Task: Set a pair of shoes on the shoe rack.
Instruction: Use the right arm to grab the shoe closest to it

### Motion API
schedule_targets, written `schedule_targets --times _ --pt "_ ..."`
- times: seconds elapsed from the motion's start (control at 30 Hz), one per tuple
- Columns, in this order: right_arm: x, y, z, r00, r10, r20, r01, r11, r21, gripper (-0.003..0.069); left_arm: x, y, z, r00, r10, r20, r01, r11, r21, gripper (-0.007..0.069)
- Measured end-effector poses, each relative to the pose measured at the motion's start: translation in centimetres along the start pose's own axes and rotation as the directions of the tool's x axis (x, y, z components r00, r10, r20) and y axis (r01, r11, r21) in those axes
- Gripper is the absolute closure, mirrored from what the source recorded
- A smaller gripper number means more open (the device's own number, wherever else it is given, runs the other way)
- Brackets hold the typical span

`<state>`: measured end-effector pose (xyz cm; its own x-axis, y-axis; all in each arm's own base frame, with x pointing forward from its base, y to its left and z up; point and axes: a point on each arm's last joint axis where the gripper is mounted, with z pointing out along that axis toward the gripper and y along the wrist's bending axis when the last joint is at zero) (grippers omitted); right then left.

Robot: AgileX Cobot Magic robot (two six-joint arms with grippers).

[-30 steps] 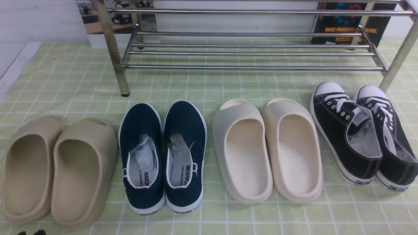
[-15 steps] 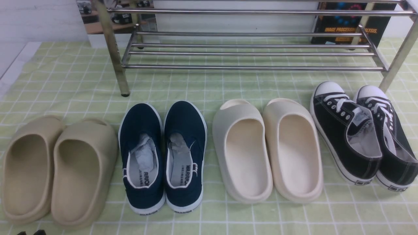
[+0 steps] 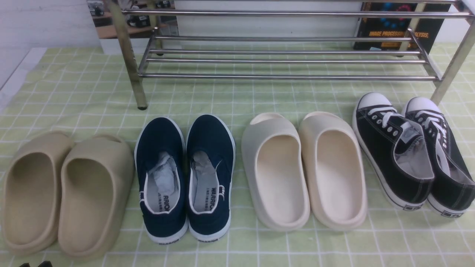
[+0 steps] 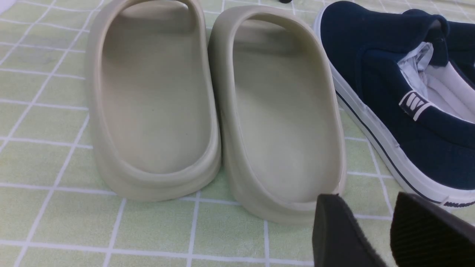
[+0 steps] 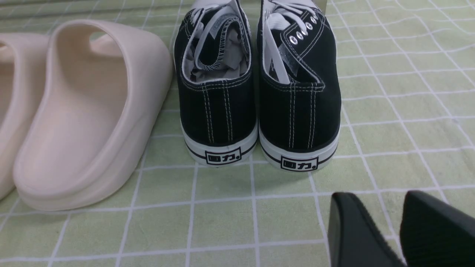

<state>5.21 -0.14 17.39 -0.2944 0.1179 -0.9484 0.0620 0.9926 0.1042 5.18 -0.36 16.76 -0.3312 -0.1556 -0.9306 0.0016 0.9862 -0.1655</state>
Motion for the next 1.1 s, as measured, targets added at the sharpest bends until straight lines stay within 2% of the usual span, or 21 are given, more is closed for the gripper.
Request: schedule_targets --times 0.47,0.57,0.63,0.67,0.73,0.83,0.87,0.97,1.1 --pt "-0.2 0.0 0.0 1.000 0.000 0.022 0.000 1.000 -0.002 0.0421 0.0 0.0 0.0 1.000 0.000 0.000 0.000 1.000 0.000 0.0386" --pt "-0.8 0.1 0.1 0.993 0.001 0.120 0.001 1.000 -0.011 0.0421 0.0 0.0 0.0 1.000 0.000 0.000 0.000 1.000 0.000 0.0386" --pt "-2.4 0.2 -0.3 0.956 0.004 0.294 0.004 1.000 -0.028 0.0421 0.0 0.0 0.0 1.000 0.000 0.000 0.000 1.000 0.000 0.0386" --pt "-2.6 0.2 -0.3 0.950 0.004 0.311 0.006 1.000 -0.029 0.0421 0.0 0.0 0.0 1.000 0.000 0.000 0.000 1.000 0.000 0.0386" --pt "-4.1 0.4 -1.0 0.879 0.018 0.476 0.006 0.999 -0.049 0.0421 0.0 0.0 0.0 1.000 0.000 0.000 0.000 1.000 0.000 0.0386" --pt "-6.1 0.6 -2.5 0.717 0.087 0.692 -0.016 0.994 -0.108 0.0421 0.0 0.0 0.0 1.000 0.000 0.000 0.000 1.000 0.000 0.0386" --pt "-6.2 0.6 -2.6 0.707 0.091 0.702 -0.017 0.994 -0.112 0.0421 0.0 0.0 0.0 1.000 0.000 0.000 0.000 1.000 0.000 0.0386" --pt "-7.5 0.7 -4.0 0.561 0.156 0.813 -0.025 0.985 -0.172 0.0421 0.0 0.0 0.0 1.000 0.000 0.000 0.000 1.000 0.000 0.0386" --pt "-9.8 1.0 -5.5 0.514 0.141 0.846 -0.004 0.987 -0.162 0.0448 0.0 0.0 0.0 1.000 0.000 0.000 0.000 1.000 0.000 0.0386"
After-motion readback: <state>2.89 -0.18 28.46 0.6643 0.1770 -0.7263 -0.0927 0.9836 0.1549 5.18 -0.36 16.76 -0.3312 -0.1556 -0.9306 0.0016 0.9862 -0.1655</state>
